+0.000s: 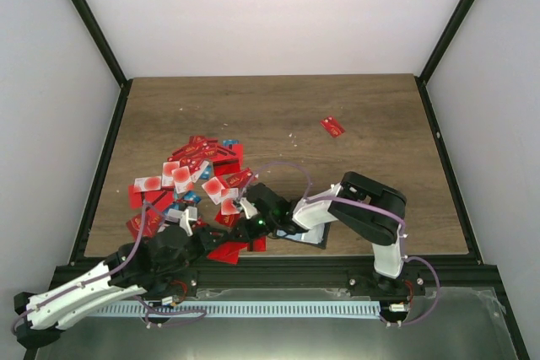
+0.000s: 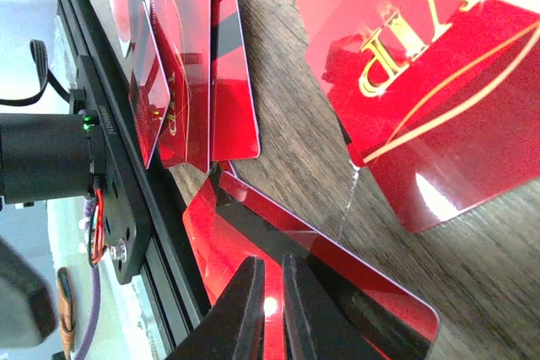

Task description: Put the credit cards into the card holder

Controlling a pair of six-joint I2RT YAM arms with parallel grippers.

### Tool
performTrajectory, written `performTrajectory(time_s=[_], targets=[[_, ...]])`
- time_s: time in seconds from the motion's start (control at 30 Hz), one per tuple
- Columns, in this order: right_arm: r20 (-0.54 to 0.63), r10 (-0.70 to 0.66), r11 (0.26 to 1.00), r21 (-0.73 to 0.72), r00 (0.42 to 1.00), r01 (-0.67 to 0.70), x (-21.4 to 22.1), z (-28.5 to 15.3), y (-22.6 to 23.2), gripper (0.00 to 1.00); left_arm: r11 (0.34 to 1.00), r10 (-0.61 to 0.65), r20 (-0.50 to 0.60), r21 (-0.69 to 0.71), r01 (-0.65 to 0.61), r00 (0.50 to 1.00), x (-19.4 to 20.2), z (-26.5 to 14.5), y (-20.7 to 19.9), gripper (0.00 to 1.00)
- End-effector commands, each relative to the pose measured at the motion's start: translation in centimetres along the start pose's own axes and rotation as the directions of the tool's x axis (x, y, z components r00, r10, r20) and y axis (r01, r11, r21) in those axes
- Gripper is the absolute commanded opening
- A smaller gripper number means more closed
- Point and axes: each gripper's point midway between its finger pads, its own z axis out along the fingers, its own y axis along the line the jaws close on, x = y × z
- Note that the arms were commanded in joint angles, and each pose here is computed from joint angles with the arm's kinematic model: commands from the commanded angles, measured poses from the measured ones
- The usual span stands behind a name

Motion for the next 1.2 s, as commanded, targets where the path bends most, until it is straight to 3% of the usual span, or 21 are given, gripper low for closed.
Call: performTrajectory(time_s=[0.0,0.1,0.2,0.3,0.47,0.77,1.17], targets=[[-0.046,0.065,0.996,0.056,0.997,-0.063,2.1,0.2,-2.2,0.10,0.998,0.003,0.057,-0.061,0.001,0.998,-0.2,2.8,4.4,0.31],[-0.027,0.053,0.998,0.044,0.998,-0.052,1.8,-0.4,-1.7,0.10,0.998,0.006,0.071,-0.069,-0.001,0.997,-0.6,2.3,4.0,0.27],[-0.008,0.031,0.998,0.049,1.000,-0.030,1.3,-1.1,-1.1,0.10,0.987,0.027,0.101,-0.160,-0.010,0.994,-1.4,0.8,4.8,0.29],[0.000,0.006,0.999,0.042,1.000,-0.006,1.0,-1.6,-0.3,0.10,0.968,0.055,0.069,-0.248,-0.036,0.996,-1.1,0.0,5.7,0.39],[0.015,-0.015,0.998,0.058,1.000,0.014,0.5,-2.1,0.0,0.10,0.897,0.074,-0.080,-0.431,-0.101,0.994,1.1,0.0,9.2,0.52],[0.012,-0.005,0.984,0.179,1.000,0.003,0.6,-1.4,-3.0,0.10,0.884,0.037,-0.172,-0.455,-0.113,0.984,2.8,-0.5,9.3,0.70],[0.005,0.005,0.980,0.199,1.000,-0.006,0.8,-0.8,-4.0,0.10,0.850,-0.018,-0.170,-0.522,-0.074,0.985,3.0,-2.2,9.9,0.75]])
